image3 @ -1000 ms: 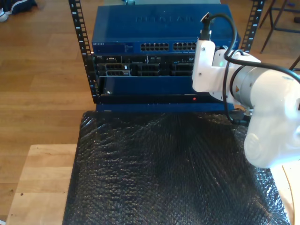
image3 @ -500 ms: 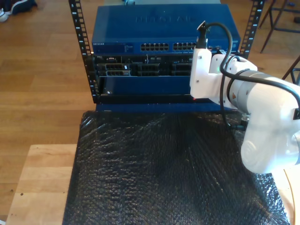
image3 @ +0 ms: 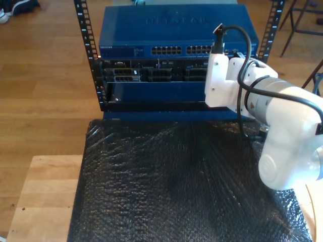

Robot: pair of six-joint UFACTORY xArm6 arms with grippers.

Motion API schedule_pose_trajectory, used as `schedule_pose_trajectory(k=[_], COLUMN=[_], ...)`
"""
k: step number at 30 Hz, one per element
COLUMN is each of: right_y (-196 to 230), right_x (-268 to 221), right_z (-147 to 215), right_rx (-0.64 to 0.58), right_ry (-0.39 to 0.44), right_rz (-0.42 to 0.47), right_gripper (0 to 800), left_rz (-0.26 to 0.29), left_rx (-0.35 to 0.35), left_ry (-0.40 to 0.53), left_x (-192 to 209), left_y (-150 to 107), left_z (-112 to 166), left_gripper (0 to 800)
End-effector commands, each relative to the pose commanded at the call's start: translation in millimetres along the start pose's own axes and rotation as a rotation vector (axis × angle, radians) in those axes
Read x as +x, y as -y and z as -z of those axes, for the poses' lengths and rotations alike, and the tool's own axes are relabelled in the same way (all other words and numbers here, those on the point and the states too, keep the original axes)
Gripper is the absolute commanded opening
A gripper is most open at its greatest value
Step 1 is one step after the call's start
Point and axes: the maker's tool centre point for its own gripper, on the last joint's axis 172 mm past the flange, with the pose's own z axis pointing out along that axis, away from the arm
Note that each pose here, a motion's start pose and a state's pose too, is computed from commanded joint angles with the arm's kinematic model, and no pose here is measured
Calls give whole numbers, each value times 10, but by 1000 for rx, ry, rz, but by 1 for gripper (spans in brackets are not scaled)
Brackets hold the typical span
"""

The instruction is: Grab the cable and plug it in

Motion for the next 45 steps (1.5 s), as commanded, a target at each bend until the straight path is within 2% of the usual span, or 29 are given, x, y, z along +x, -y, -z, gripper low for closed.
schedule_pose_trajectory(k=[26, 35, 45], right_y=[9, 157, 13], right_x=[-80, -112, -54], right_z=[176, 180, 311], right_rx=[-188, -175, -306], right_ry=[-12, -7, -32], right_rz=[4, 2, 13], right_gripper=[0, 0, 0], left_rz=[0, 0, 0], left_rx=[0, 0, 0], left_ry=[0, 0, -3], left_x=[0, 0, 2], left_y=[0, 0, 0], left_z=[0, 0, -3], left_gripper=[800, 800, 800])
